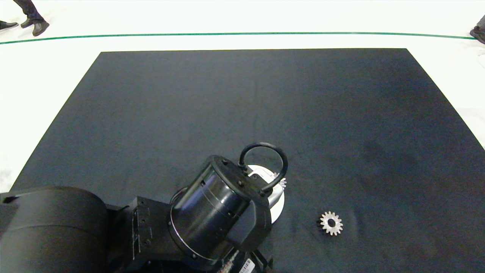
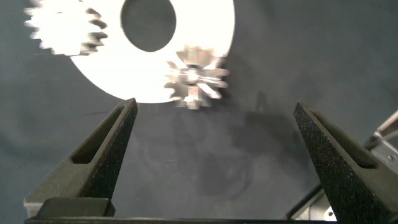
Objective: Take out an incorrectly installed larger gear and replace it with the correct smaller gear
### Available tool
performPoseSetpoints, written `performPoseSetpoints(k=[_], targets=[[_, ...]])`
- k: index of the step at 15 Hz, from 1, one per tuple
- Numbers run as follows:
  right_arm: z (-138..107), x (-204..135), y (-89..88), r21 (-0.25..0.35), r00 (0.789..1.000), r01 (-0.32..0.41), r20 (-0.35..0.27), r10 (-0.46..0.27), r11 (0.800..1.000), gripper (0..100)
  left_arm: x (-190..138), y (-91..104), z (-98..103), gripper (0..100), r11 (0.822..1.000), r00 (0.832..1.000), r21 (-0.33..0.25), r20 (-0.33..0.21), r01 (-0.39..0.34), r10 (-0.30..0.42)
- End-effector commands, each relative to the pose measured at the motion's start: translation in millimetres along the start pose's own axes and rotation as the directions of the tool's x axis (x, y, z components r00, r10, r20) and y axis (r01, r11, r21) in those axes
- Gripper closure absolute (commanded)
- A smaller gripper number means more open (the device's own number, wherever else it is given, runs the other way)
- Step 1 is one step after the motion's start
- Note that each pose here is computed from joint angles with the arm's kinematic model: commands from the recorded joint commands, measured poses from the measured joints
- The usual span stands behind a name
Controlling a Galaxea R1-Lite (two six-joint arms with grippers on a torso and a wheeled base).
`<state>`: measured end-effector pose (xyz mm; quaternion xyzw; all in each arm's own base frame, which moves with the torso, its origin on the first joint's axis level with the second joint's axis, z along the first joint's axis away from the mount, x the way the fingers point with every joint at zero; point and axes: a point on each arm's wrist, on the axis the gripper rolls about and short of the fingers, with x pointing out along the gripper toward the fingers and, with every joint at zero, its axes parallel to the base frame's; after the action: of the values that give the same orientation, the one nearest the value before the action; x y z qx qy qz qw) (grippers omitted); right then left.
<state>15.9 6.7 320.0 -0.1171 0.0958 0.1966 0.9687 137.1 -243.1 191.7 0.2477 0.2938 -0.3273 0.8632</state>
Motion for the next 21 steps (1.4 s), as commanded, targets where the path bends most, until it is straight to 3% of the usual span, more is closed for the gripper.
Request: performPoseSetpoints(k=[1, 3, 7, 16, 21], targets=[[-1, -1, 0.3, -0.002, 1.000, -0.001, -0.001, 0.001, 1.000, 0, 11, -7.6, 1, 0, 1.000, 1.000, 0.025, -0.012, 0.007, -0.007], [-1, -1, 0.2, -0.002, 1.000, -0.002, 0.000, 0.002, 1.000, 0, 20, -7.9, 3, 0, 1.000, 1.000, 0.020, 0.000, 0.000, 0.000], [-2, 1, 0.3, -0.001, 1.000, -0.002, -0.007, 0.002, 1.000, 0, 27, 10.3, 9, 0, 0.997, 0.998, 0.064, 0.046, -0.050, 0.047], [-2, 1, 0.4, -0.004, 1.000, -0.004, -0.009, 0.004, 1.000, 0, 39, 12.8, -3, 1, 0.995, 0.998, 0.078, -0.007, -0.057, 0.058], [-3, 2, 0.5, -0.005, 1.000, -0.007, -0.014, 0.007, 1.000, 0, 43, 15.8, -5, 11, 0.996, 0.998, 0.070, -0.019, -0.058, 0.059]])
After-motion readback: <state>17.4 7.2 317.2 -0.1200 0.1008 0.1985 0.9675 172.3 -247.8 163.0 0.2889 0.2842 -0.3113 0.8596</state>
